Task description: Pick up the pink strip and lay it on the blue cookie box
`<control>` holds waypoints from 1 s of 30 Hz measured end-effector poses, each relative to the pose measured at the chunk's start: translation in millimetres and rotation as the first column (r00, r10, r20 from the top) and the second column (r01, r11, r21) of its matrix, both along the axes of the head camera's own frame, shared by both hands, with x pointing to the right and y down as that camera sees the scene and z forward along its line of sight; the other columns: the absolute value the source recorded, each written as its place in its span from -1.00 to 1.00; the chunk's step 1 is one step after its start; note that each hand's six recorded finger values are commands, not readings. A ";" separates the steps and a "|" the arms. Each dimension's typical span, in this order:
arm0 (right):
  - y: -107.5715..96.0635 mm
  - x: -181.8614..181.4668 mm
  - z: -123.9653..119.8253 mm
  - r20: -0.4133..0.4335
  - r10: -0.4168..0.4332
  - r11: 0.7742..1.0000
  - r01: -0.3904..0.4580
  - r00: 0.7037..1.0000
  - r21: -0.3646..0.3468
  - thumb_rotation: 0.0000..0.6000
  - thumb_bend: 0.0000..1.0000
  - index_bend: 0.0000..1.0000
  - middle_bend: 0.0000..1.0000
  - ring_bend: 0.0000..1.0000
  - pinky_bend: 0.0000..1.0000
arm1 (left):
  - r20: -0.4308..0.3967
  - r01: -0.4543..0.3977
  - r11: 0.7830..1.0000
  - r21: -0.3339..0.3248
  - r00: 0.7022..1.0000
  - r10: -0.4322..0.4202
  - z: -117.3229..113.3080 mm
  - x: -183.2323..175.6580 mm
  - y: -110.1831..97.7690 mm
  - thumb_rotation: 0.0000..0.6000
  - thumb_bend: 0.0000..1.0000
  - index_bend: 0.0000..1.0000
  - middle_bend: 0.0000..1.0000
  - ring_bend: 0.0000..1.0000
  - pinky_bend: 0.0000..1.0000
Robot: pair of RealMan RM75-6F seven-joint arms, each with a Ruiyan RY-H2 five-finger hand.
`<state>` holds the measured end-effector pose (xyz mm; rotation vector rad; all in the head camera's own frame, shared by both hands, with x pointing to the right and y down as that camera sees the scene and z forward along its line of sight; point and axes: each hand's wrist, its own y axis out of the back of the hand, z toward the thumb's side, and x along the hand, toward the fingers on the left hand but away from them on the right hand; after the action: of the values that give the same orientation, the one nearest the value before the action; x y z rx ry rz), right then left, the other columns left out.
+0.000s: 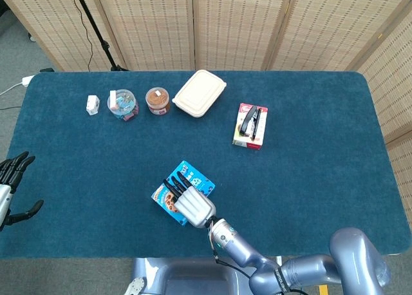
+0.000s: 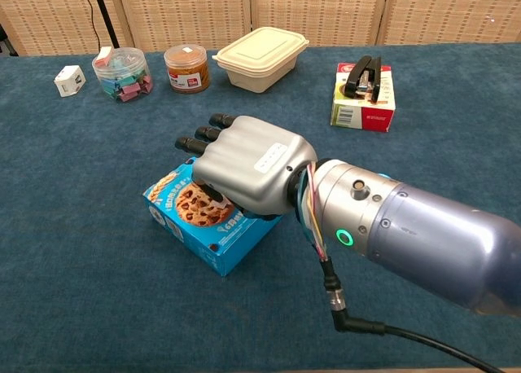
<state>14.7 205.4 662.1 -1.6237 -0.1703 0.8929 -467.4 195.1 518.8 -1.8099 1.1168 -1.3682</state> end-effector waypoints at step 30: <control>5.7 1.5 -5.8 0.014 -0.023 1.000 0.023 1.000 0.007 1.00 1.00 -0.32 -1.00 -1.00 -1.00 | -0.001 -0.004 1.000 -0.006 1.000 0.004 0.4 0.7 1.3 1.00 -0.45 -1.00 -1.00 -1.00 -1.00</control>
<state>16.2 211.1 656.3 -1.6228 -0.1639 0.8622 -466.7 196.4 519.2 -1.8162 1.1100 -1.3692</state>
